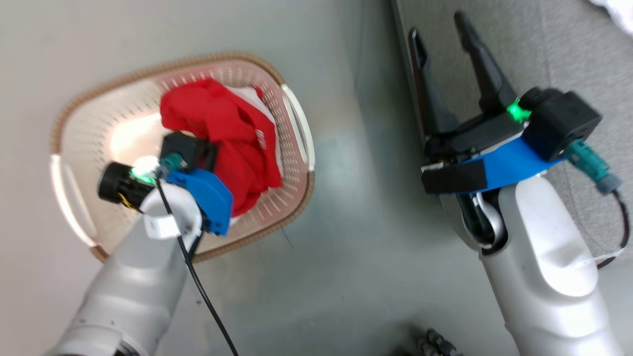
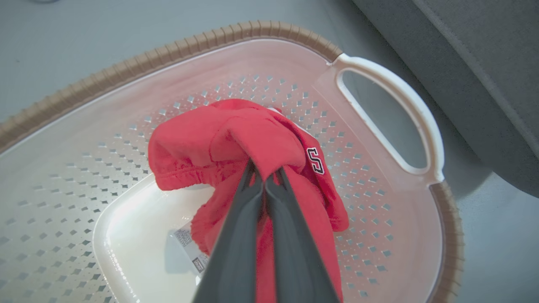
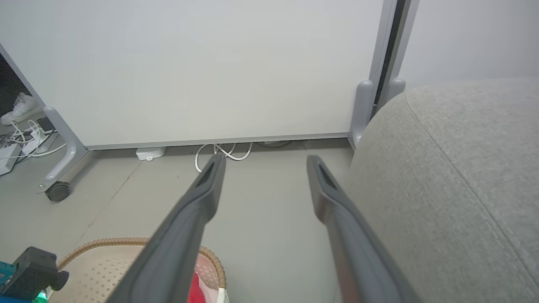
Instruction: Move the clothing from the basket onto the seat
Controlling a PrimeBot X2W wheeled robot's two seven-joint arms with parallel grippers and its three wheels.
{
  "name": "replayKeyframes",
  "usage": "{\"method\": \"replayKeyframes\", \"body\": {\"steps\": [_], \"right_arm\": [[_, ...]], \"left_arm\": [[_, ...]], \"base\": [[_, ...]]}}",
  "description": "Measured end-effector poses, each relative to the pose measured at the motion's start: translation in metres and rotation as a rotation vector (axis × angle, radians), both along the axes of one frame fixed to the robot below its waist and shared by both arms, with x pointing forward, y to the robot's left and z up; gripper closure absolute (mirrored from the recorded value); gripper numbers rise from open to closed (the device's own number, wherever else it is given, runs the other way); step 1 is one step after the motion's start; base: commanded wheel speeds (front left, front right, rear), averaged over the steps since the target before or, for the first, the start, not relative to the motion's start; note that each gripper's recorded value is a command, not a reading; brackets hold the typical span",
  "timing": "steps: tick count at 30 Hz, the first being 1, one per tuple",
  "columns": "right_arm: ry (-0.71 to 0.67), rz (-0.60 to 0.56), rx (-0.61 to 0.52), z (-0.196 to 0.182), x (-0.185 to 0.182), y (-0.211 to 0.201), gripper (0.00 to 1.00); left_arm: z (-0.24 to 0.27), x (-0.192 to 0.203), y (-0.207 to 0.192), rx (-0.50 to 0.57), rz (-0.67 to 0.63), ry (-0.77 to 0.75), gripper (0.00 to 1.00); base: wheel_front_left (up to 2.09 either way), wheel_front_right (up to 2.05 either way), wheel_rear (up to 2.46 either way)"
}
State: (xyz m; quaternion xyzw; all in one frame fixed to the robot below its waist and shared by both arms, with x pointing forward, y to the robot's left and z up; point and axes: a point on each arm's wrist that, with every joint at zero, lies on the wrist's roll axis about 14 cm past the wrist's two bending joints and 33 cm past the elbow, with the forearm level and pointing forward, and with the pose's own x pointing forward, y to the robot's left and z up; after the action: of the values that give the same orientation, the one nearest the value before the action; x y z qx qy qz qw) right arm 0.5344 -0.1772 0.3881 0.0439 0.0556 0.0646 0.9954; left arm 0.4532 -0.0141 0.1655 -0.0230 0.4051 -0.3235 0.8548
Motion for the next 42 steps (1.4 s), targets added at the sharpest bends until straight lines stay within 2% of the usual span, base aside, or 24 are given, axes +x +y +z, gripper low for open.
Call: {"method": "replayKeyframes", "body": {"steps": [8,15,25,30,36,42], "right_arm": [[-0.022,-0.005,-0.007,0.044,-0.031,0.003,0.0],[-0.041,0.0,0.017,0.08,-0.071,0.009,0.0],[-0.118,0.075,0.058,0.13,-0.112,0.041,0.0],[-0.134,0.117,0.065,0.141,-0.124,0.057,0.0],[-0.121,0.143,0.064,0.138,-0.131,0.067,0.0],[-0.115,0.143,0.068,0.137,-0.134,0.068,0.0]], "left_arm": [[0.095,-0.002,-0.01,-0.099,0.034,-0.153,1.0],[0.194,-0.006,-0.02,-0.19,0.027,-0.357,1.0],[0.319,-0.017,-0.024,-0.281,0.017,-0.64,1.0],[0.363,-0.016,-0.022,-0.303,0.016,-0.744,1.0],[0.397,-0.012,-0.031,-0.351,0.005,-0.789,1.0],[0.401,-0.011,-0.036,-0.361,-0.006,-0.782,1.0]], "base": [[0.0,0.0,0.0],[0.0,0.0,0.0],[0.0,0.0,0.0],[0.0,0.0,0.0],[0.0,0.0,0.0],[0.0,0.0,0.0]]}}
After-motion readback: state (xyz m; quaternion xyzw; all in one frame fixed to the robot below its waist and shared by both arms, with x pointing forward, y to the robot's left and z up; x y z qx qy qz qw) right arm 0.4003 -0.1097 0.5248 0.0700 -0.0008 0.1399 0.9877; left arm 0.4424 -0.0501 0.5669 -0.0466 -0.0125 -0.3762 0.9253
